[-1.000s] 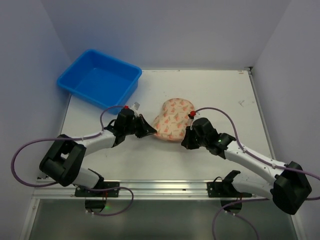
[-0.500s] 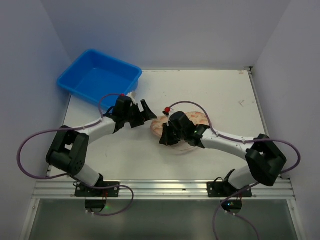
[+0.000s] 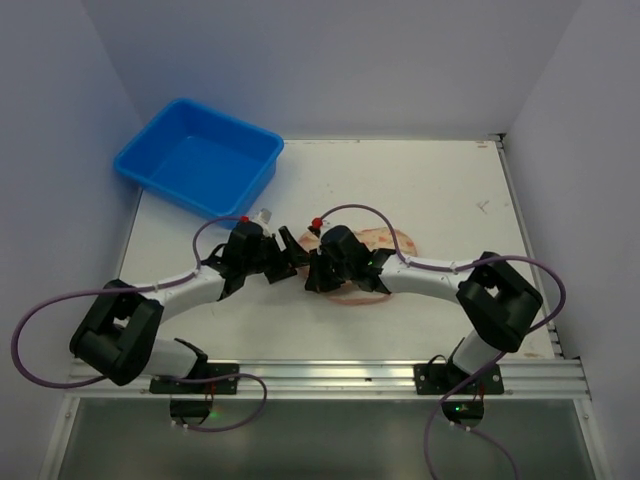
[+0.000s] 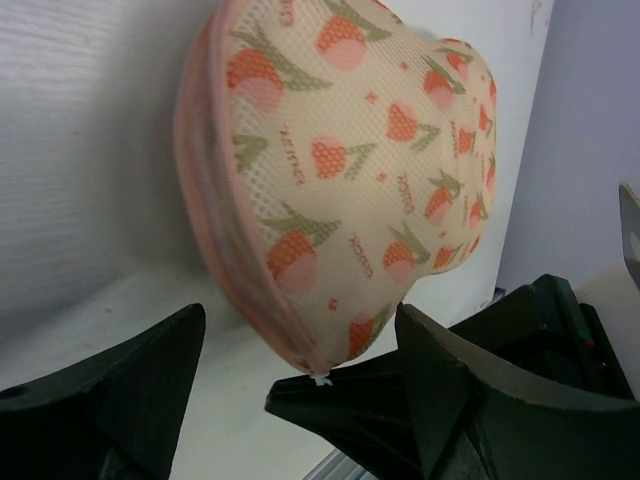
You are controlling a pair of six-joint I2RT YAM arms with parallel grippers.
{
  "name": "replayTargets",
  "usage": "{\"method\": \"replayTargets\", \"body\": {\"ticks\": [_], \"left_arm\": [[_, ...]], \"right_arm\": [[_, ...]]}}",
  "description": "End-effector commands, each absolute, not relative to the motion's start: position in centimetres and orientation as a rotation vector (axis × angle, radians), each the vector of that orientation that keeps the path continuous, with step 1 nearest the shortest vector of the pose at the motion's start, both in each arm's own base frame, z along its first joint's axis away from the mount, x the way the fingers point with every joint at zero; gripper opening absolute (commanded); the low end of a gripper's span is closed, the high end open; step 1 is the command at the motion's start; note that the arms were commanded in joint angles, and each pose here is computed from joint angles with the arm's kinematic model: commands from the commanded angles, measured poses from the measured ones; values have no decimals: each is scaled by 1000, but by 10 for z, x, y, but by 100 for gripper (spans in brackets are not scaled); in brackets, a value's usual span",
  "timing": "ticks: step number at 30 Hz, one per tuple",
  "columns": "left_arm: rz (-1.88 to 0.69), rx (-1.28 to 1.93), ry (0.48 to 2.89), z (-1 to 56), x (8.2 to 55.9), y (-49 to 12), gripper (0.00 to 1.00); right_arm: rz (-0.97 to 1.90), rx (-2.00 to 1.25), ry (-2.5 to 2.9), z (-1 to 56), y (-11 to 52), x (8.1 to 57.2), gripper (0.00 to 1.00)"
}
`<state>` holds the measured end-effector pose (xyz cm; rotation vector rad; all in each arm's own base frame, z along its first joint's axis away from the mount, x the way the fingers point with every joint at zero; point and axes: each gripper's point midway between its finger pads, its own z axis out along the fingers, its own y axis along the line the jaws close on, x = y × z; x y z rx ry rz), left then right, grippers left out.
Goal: Unzip the laundry bag and remove the bra
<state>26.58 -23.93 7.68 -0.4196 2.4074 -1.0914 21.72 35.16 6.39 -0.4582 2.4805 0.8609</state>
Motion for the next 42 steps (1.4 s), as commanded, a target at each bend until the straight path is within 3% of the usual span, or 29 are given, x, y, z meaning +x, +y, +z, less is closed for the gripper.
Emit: {"method": "replayTargets", "body": {"ticks": [1,4,5,7,8,9,16,24,29,33,34,36,37,39,40,42], "left_arm": [[-1158,-378,2325,100,277,-258,78],[-1125,-410,2357,84,278,-256,60],[-1125,-419,2358,82,278,-256,43],[-1118,-428,2366,79,278,-255,23],[-1115,-422,2370,79,277,-255,7],[-1104,-424,2370,79,278,-252,1],[-1004,-455,2355,81,287,-209,0],[-854,-302,2452,68,283,-185,0],[-770,-217,2465,72,314,-184,0],[-854,-127,2414,99,359,-211,0],[-885,-121,2429,95,366,-218,3],[-937,-114,2370,118,390,-231,18],[-969,-109,2375,117,394,-237,35],[-1009,-114,2348,130,402,-246,58],[-1014,-118,2343,133,401,-247,80],[-1020,-167,2363,130,390,-245,90]], "right_arm": [[949,-453,2388,91,372,225,0],[955,-445,2394,91,371,223,0],[951,-445,2397,91,369,222,0],[937,-436,2403,92,365,221,0],[932,-435,2401,92,363,220,0],[899,-436,2440,86,355,215,0],[730,-365,2533,78,291,206,0],[510,-24,2539,92,176,212,0],[500,-12,2514,105,167,211,0],[663,-142,2489,108,194,205,0],[685,-167,2503,105,201,202,0],[734,-211,2492,106,218,200,0],[756,-220,2494,106,226,198,0],[813,-269,2475,109,249,197,0],[851,-268,2475,110,259,195,0],[924,-289,2437,114,283,200,0]]}}
